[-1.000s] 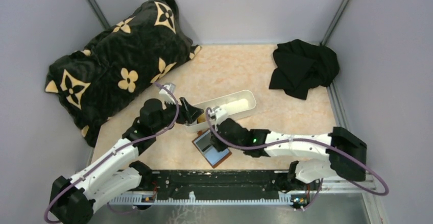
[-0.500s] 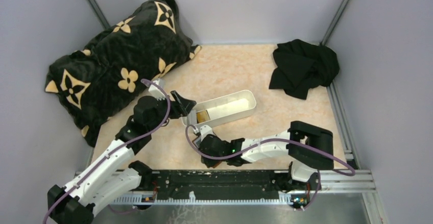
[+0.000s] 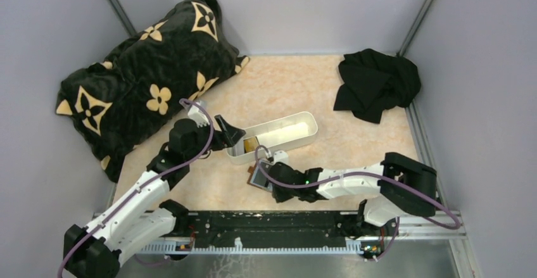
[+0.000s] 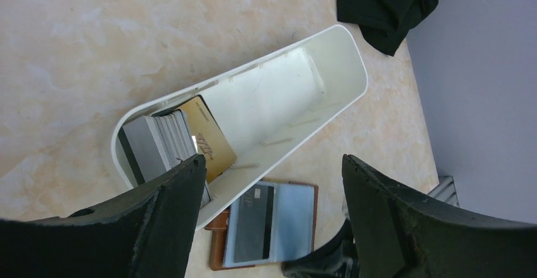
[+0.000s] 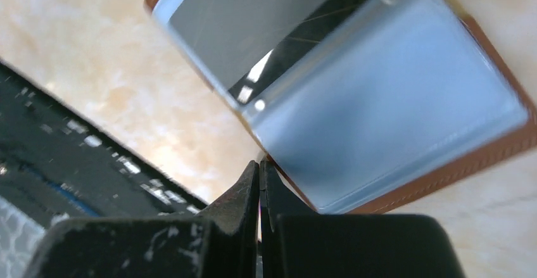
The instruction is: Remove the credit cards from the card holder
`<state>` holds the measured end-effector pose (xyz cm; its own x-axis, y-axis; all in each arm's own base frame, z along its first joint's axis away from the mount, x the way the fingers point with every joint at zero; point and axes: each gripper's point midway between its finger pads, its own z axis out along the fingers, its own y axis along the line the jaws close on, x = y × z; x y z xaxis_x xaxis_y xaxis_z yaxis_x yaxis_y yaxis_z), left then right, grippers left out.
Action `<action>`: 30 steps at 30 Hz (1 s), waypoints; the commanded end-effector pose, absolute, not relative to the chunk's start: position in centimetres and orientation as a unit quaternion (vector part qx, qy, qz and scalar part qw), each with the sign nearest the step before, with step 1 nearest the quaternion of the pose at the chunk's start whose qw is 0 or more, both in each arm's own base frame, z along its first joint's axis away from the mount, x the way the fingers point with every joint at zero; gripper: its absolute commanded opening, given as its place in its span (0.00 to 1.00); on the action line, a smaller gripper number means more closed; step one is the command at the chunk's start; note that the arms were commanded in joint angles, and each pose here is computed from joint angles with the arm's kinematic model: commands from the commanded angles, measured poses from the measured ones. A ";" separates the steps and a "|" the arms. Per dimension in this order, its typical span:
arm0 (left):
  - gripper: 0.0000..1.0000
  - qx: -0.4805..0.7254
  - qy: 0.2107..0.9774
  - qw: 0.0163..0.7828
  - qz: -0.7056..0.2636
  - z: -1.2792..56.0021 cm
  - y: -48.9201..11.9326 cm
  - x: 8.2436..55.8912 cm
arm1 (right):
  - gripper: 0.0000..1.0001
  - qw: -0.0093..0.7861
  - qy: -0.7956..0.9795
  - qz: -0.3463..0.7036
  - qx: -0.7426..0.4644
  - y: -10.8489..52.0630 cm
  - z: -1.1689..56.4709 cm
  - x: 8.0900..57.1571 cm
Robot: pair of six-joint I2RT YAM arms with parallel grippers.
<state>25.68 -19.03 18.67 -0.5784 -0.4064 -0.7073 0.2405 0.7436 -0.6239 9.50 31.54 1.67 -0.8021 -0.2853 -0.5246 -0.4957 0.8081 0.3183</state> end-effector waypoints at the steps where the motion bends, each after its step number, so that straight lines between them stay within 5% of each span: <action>1: 0.88 -0.015 0.794 0.449 -0.410 19.9 -20.9 24.8 | 0.00 0.265 0.931 0.195 -0.157 28.6 2.8 12.4; 5: 0.95 0.019 0.782 0.414 -0.467 19.7 -22.6 22.6 | 0.00 0.290 0.918 0.224 -0.151 28.8 5.4 13.5; 10: 0.85 0.041 0.783 0.389 -0.484 18.0 -23.4 19.9 | 0.00 0.311 0.901 0.273 -0.133 28.4 8.3 14.2; 14: 0.58 0.059 0.782 0.352 -0.511 16.4 -24.5 17.8 | 0.00 0.311 0.893 0.298 -0.134 28.9 8.9 14.1; 16: 0.26 0.071 0.779 0.327 -0.530 15.6 -25.5 16.7 | 0.02 0.299 0.891 0.315 -0.132 29.6 8.5 13.8; 19: 0.01 0.093 0.773 0.303 -0.550 14.8 -27.1 15.5 | 0.20 0.277 0.871 0.391 -0.111 30.1 7.9 13.1; 30: 0.00 0.103 0.789 0.276 -0.539 10.3 -28.3 13.8 | 0.24 0.294 0.858 0.415 -0.080 28.9 8.0 13.9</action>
<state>14.31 -28.41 12.04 -0.8257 -0.1234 -0.5505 0.4649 0.4038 -0.7879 12.74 26.78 4.66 -0.8450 0.0340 -0.5337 -0.3436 0.7302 0.5906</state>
